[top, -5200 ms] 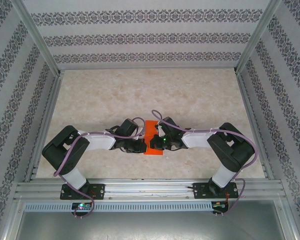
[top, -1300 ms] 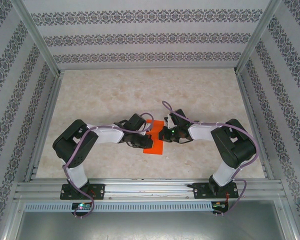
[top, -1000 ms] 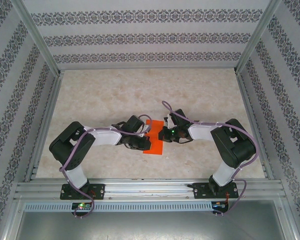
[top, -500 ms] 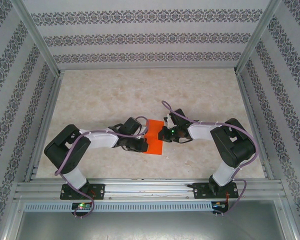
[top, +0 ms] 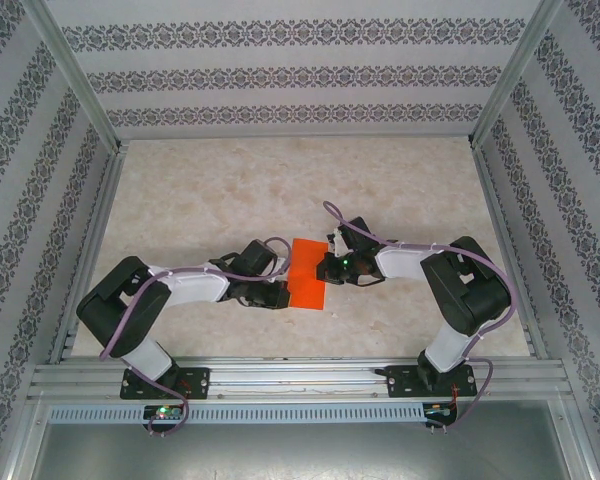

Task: Fold a paper plane with a square sheet of paper (fold left side to right side)
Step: Fold the triangle a second time at the center of the table, then turn over the paper at the center of the table.

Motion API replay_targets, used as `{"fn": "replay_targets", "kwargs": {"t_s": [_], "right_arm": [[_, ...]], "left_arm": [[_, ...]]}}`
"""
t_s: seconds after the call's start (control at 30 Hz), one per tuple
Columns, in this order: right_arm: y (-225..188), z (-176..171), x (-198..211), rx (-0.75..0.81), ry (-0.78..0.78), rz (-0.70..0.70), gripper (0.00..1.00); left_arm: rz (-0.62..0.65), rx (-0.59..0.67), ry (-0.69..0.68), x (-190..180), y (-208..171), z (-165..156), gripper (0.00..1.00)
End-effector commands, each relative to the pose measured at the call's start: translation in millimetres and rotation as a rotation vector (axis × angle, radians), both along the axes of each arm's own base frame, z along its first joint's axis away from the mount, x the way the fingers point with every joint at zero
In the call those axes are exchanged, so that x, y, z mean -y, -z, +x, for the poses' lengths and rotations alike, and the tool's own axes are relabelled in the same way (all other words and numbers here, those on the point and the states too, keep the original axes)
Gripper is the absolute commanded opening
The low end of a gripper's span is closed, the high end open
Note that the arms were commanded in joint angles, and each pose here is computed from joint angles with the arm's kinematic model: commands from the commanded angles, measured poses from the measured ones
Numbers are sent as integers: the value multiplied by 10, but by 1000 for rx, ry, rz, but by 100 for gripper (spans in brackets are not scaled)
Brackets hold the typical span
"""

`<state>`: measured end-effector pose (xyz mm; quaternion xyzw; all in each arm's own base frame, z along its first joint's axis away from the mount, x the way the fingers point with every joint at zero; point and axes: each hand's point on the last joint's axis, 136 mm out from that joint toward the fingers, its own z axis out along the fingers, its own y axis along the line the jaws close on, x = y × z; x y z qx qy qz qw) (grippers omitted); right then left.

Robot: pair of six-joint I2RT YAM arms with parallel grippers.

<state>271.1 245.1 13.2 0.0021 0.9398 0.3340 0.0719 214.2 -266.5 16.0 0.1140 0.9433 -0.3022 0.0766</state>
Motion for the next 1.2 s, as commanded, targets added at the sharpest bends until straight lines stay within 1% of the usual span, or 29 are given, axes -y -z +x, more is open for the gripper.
{"fn": "replay_targets", "kwargs": {"t_s": [0.0, 0.1, 0.17, 0.2, 0.27, 0.33, 0.43, 0.5, 0.57, 0.6, 0.67, 0.83, 0.97, 1.03, 1.17], "right_arm": [[386, -225, 346, -109, 27, -180, 0], [340, -216, 312, -105, 23, -166, 0], [252, -189, 244, -97, 19, -127, 0], [181, -172, 194, -88, 16, -98, 0], [-6, -107, 96, -57, 14, -36, 0], [-241, -28, 20, -5, 10, 16, 9], [-568, 97, 18, 92, 10, 57, 28], [-704, 190, 116, 154, 31, 58, 40], [-781, 269, 268, 203, 65, 48, 49], [-815, 293, 328, 222, 79, 48, 51], [-879, 333, 454, 268, 117, 49, 58], [-982, 321, 649, 362, 192, 78, 76], [-983, 271, 759, 384, 254, 134, 88], [-987, 257, 794, 386, 278, 165, 90], [-978, 214, 841, 380, 300, 197, 90]], "left_arm": [[176, -125, -17, -381, 317, -369, 0], [176, -112, -24, -397, 296, -362, 0], [175, -90, -32, -407, 261, -334, 0], [166, -70, -37, -399, 224, -307, 1], [141, -26, -48, -369, 132, -238, 5], [103, 32, -61, -321, -5, -146, 12], [63, 127, -88, -286, -218, 14, 27], [33, 182, -116, -275, -344, 131, 36], [-14, 217, -144, -247, -447, 253, 43], [-36, 224, -154, -231, -481, 300, 46], [-88, 230, -157, -169, -526, 387, 50], [-132, 208, -123, -24, -497, 554, 53], [-134, 212, -116, 33, -450, 704, 54], [-153, 218, -103, 91, -454, 767, 52], [-172, 183, -57, 229, -376, 812, 41]]}}
